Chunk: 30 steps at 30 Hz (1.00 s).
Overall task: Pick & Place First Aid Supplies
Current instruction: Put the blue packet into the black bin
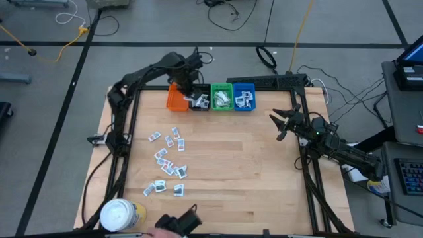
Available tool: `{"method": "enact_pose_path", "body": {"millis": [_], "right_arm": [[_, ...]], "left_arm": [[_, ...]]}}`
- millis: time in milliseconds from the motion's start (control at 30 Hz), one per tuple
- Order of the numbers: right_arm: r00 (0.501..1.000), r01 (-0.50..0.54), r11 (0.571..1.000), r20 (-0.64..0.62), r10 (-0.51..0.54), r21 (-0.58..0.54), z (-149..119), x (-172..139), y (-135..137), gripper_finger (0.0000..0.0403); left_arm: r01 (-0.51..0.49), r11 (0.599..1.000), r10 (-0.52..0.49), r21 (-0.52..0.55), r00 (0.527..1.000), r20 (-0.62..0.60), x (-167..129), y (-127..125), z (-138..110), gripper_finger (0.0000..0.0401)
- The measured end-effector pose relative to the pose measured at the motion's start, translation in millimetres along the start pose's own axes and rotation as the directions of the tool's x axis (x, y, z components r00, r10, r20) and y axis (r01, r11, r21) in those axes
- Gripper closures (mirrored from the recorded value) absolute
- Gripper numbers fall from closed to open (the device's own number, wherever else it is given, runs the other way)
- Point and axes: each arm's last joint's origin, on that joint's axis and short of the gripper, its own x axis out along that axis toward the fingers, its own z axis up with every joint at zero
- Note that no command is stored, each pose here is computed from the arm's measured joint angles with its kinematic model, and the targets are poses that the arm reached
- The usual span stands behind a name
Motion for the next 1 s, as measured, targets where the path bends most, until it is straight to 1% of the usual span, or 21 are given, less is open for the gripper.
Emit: {"method": "enact_pose_path", "body": {"millis": [167,300,400,600,767,833,1000], "right_arm": [[1.000,0.000,1.000,0.000,0.000,0.000,0,0,0,0.0264],[1.000,0.001,1.000,0.001,-0.001,0.000,0,0,0,0.0264],[1.000,0.000,1.000,0.001,0.000,0.000,0,0,0,0.0264],[1.000,0.000,1.000,0.001,0.000,0.000,0,0,0,0.0264],[1.000,0.001,1.000,0.001,-0.001,0.000,0,0,0,0.0264],[1.000,0.000,1.000,0.001,0.000,0.000,0,0,0,0.0264],[1.000,0.000,1.000,0.001,0.000,0.000,0,0,0,0.0264]], "left_arm": [[-0.003,1.000,0.003,0.020,1.000,-0.016,-2,0,24,0.0399],[-0.009,1.000,0.009,0.017,1.000,-0.029,3,2,39,0.0399],[-0.012,1.000,0.013,0.015,0.999,-0.038,10,4,45,0.0399],[-0.020,0.999,0.022,0.027,0.997,-0.079,41,2,54,0.0398],[-0.026,0.999,0.030,0.042,0.996,-0.090,58,0,60,0.0399],[-0.030,0.998,0.035,0.053,0.994,-0.100,64,0,60,0.0394],[-0.043,0.998,0.047,0.046,0.995,-0.085,64,-1,61,0.0365]]}}
